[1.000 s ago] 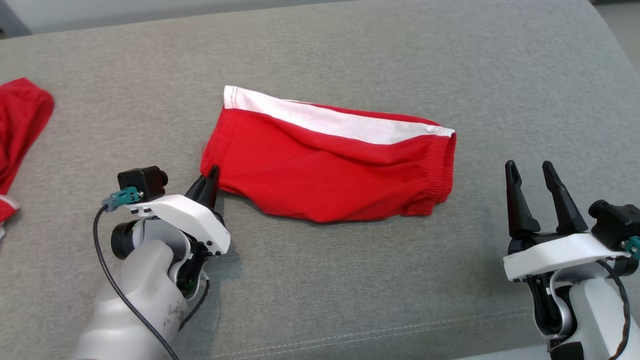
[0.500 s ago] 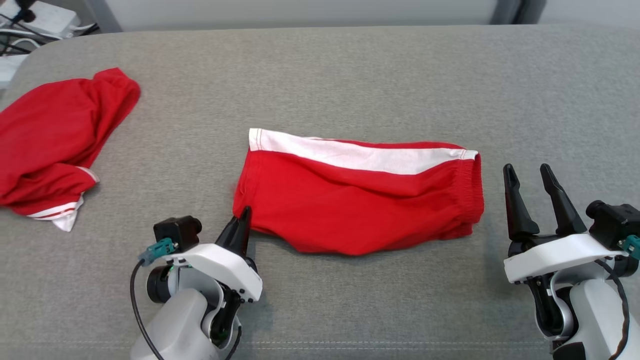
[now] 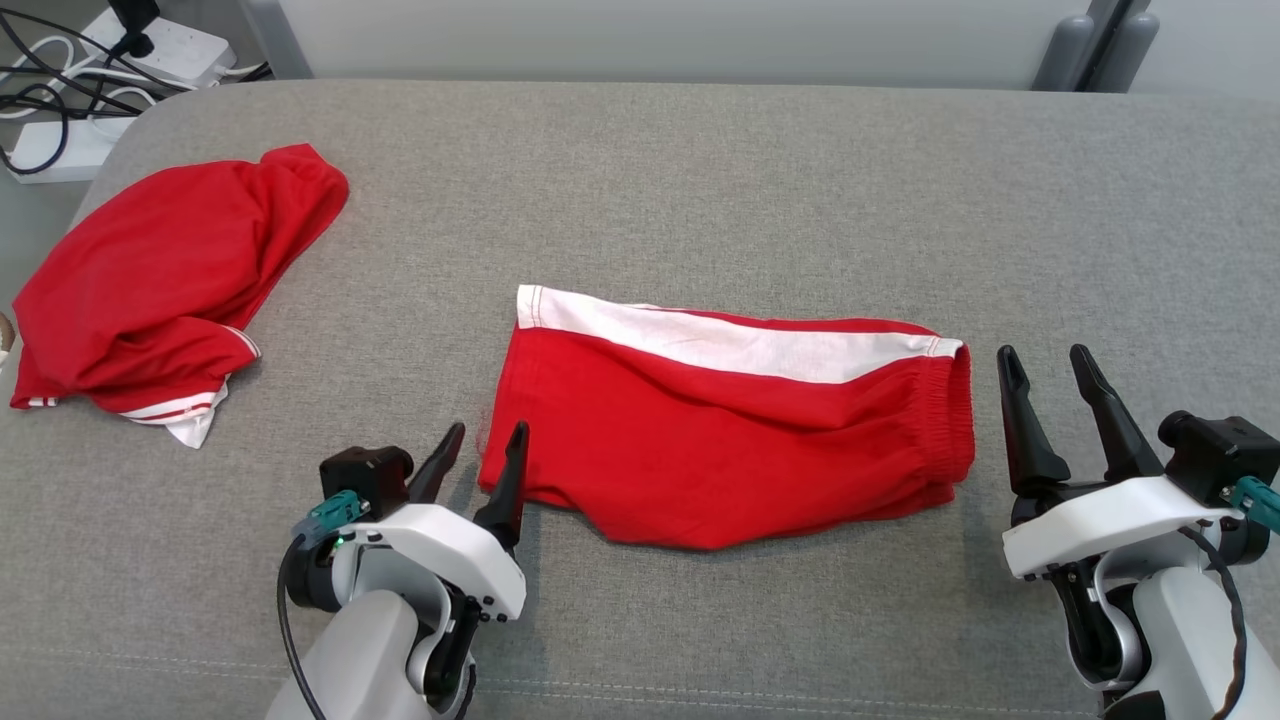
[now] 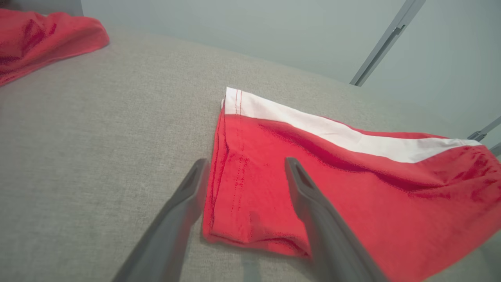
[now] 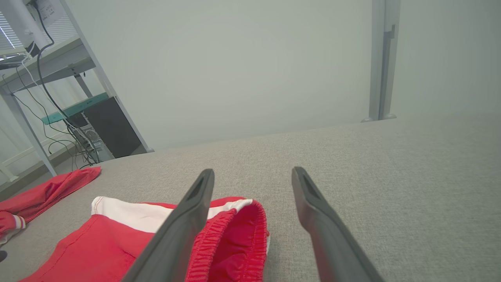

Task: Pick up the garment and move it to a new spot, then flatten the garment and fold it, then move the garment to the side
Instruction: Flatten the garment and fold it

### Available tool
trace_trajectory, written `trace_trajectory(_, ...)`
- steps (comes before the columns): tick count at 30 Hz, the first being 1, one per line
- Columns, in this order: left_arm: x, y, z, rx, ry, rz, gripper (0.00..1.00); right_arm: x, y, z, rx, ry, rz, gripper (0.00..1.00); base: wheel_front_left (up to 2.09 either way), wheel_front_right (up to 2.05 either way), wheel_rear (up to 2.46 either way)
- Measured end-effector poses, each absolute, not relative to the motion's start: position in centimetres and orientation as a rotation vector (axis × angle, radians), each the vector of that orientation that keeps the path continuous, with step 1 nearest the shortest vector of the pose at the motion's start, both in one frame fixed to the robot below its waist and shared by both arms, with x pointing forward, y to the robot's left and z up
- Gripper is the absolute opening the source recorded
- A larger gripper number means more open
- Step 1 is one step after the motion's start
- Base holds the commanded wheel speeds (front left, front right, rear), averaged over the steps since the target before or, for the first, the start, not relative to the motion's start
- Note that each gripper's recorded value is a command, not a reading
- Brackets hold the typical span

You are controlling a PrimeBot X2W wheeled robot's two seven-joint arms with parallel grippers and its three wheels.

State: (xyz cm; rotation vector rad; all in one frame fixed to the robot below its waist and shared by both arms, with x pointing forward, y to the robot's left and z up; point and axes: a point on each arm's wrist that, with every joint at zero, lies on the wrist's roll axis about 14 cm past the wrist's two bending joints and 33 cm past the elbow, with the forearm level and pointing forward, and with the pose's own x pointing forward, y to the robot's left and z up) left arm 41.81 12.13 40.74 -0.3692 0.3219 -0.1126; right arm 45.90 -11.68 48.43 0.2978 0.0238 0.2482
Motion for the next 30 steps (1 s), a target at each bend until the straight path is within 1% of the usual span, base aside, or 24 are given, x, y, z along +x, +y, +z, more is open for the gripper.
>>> trace_trajectory(3,42.1,12.8,42.2,-0.340,0.264,-0.098,1.00,45.9,-11.5,48.8,0.298,0.016,0.254,1.00,0.00,0.00,0.00)
trace_trajectory(9,41.2,14.3,44.3,-0.241,0.171,-0.081,1.00,45.8,-11.7,49.6,0.303,-0.005,0.247,1.00,0.00,0.00,0.00)
trace_trajectory(13,40.5,15.6,45.6,-0.195,0.118,-0.049,1.00,45.2,-11.7,49.6,0.307,-0.004,0.241,1.00,0.00,0.00,0.00)
trace_trajectory(20,39.3,17.1,47.1,-0.120,0.054,-0.009,1.00,44.2,-11.9,49.5,0.292,0.001,0.231,1.00,0.00,0.00,0.00)
trace_trajectory(30,38.2,18.3,47.8,-0.058,0.021,0.026,1.00,42.7,-12.2,49.1,0.260,0.011,0.219,1.00,0.00,0.00,0.00)
